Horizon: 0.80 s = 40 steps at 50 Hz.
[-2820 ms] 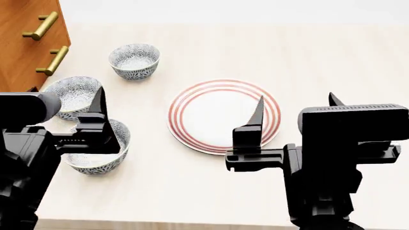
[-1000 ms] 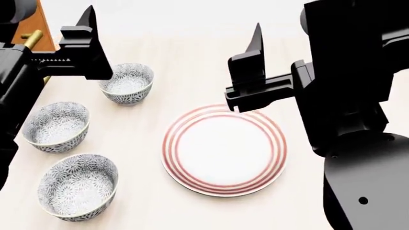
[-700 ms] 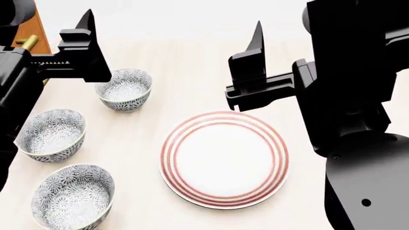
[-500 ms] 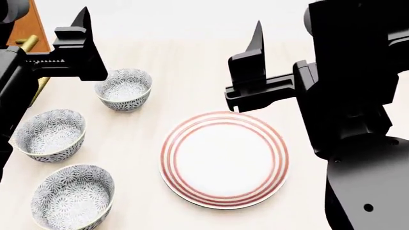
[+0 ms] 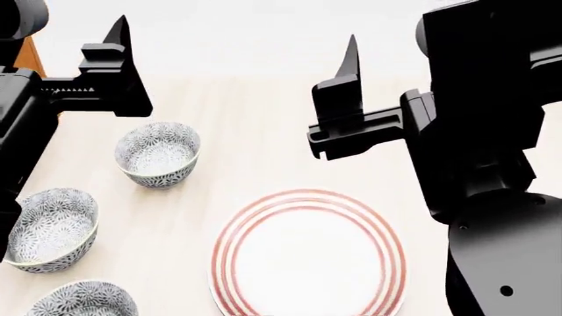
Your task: Put the bowl at the front on the plate.
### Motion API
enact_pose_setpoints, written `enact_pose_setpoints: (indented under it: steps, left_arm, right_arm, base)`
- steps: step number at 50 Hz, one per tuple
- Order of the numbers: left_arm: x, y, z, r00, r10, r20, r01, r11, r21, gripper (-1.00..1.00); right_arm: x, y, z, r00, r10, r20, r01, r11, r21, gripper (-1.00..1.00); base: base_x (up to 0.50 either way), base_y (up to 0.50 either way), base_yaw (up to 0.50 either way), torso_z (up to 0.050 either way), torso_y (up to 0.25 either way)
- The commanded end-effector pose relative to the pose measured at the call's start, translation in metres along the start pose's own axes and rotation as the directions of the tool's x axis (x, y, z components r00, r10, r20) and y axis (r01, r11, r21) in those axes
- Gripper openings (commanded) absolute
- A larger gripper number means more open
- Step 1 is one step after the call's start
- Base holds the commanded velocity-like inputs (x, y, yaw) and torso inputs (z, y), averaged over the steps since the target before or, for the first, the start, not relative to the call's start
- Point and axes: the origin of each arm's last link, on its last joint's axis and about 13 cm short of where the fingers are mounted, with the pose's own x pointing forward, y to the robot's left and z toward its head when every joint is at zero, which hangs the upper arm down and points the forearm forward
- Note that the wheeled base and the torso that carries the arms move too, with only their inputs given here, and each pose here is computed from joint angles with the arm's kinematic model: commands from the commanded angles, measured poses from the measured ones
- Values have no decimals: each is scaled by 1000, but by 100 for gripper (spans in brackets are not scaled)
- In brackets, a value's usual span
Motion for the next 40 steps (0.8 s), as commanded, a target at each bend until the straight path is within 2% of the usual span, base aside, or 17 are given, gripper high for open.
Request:
enact_pose_setpoints:
  steps: [1,5,7,9,13,14,16,19,22,25,31,36,37,40]
  left_arm:
    - [0,1,-3,1000,3,-9,-3,1000,1,100]
    - [0,1,-5,1000,9,-15,-9,1000,-1,100]
    - [0,2,-8,998,14,-63,-14,1000,1,100]
    - [0,2,-11,998,35,-46,-34,999,18,100]
    - [2,3,-11,986,66,-153,-64,998,23,100]
    - [2,3,-11,983,57,-174,-57,998,5,100]
    - [1,3,-10,985,75,-157,-74,997,12,100]
    - [0,4,-9,967,71,-244,-71,997,10,100]
    - [1,4,-9,960,111,-257,-103,994,45,100]
    - [2,5,-11,935,135,-327,-112,990,88,100]
    - [0,4,-12,910,137,-391,-89,986,137,100]
    - [-1,4,-16,906,149,-396,-89,982,166,100]
    - [-2,4,-16,905,160,-394,-88,977,194,100]
    - [-2,3,-20,898,156,-412,-83,978,191,100]
  right_arm:
    - [1,0,-1,1000,3,-1,-3,1000,2,100]
    - [1,0,-1,1000,-8,6,8,1000,9,100]
    - [1,0,-1,1000,-15,11,15,1000,10,100]
    - [0,-1,-2,1000,-15,15,15,1000,10,100]
    - [-1,-2,-3,1000,-14,19,13,1000,11,100]
    - [-1,-2,-3,1000,-13,20,12,1000,12,100]
    - [-1,-1,-3,1000,-10,19,10,1000,9,100]
    - [-2,-1,-3,1000,-6,21,6,1000,7,100]
    - [-3,-2,-3,1000,-8,22,8,1000,7,100]
    - [-3,-2,-4,1000,-5,21,4,1000,8,100]
    - [-2,-2,-6,1000,-1,21,1,1000,10,100]
    - [-3,-2,-6,1000,-1,20,0,1000,8,100]
    - [-3,-1,-6,1000,-1,20,1,1000,9,100]
    - [-2,-1,-8,1000,-1,17,1,1000,11,100]
  base:
    - [297,0,0,0,0]
    - [205,0,0,0,0]
    - [0,0,0,0,0]
    - [0,0,0,0,0]
    - [0,0,0,0,0]
    - [0,0,0,0,0]
    - [0,0,0,0,0]
    - [0,0,0,0,0]
    - [0,0,0,0,0]
    - [0,0,0,0,0]
    - [0,0,0,0,0]
    - [0,0,0,0,0]
    - [0,0,0,0,0]
    - [0,0,0,0,0]
